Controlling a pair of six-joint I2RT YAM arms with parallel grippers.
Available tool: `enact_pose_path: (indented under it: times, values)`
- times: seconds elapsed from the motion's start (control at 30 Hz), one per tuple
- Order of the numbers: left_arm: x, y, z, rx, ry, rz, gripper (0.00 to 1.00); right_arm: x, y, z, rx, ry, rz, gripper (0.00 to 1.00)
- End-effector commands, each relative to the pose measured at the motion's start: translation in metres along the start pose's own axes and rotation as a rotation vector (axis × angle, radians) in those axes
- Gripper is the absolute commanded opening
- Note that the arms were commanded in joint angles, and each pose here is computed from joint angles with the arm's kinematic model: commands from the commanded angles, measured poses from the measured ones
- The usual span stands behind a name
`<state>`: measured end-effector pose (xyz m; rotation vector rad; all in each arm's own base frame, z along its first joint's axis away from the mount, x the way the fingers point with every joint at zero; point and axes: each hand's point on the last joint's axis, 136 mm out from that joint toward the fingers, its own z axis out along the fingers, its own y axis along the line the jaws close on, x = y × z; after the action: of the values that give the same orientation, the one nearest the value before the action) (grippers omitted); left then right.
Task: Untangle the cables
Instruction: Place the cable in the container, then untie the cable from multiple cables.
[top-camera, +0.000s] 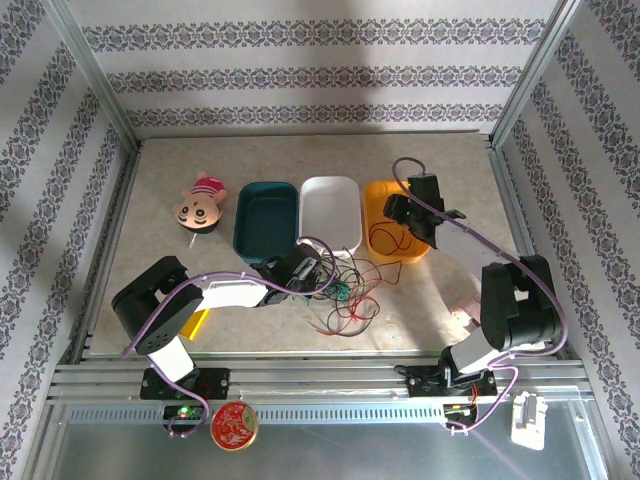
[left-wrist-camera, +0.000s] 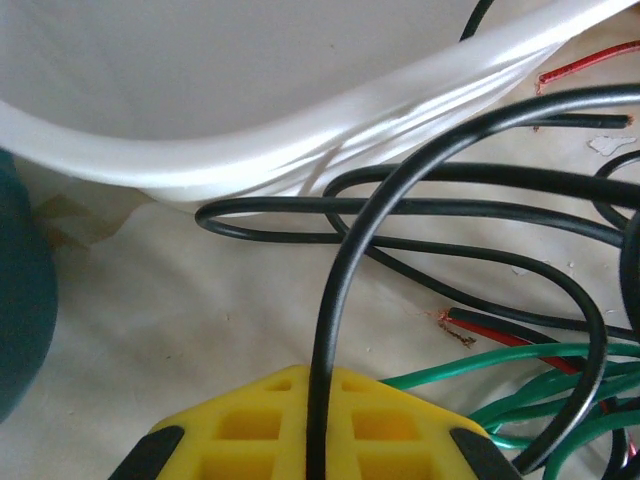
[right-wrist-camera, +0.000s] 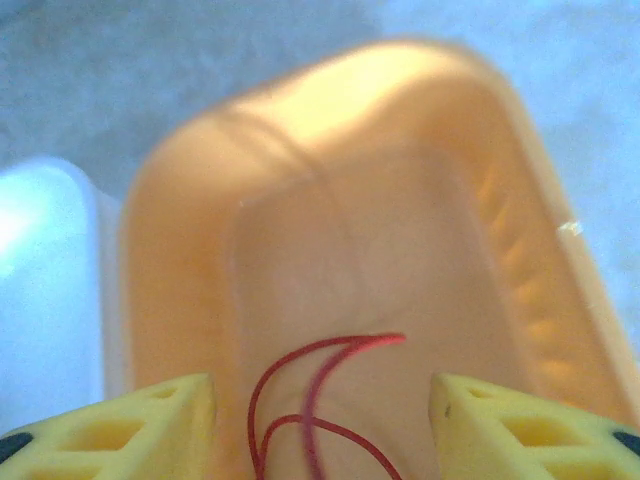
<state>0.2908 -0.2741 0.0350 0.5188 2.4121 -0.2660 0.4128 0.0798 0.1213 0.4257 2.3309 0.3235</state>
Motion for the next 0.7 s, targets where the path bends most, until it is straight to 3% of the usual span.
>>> enact_pose_path:
  times: [0.0,0.13,0.27,0.53,0.67]
  values:
    - [0.001,0.000,-0.005,-0.020,-0.011,-0.002,0.00,-0.025,0.001,-0.028,0.038,-0.094,-0.035,0.60]
    - [0.000,0.000,-0.005,-0.023,-0.016,0.002,0.00,-0.026,-0.007,-0.051,0.070,-0.122,-0.048,0.60]
    - [0.000,-0.001,-0.004,-0.018,-0.013,0.005,0.00,-0.004,0.000,-0.069,0.031,-0.062,-0.076,0.60]
    - [-0.001,0.000,-0.003,-0.026,-0.018,0.008,0.00,0.122,0.029,-0.094,-0.096,0.271,-0.335,0.58]
    - [-0.001,0.000,-0.001,-0.027,-0.018,0.010,0.00,0.147,0.020,-0.095,-0.077,0.353,-0.411,0.57]
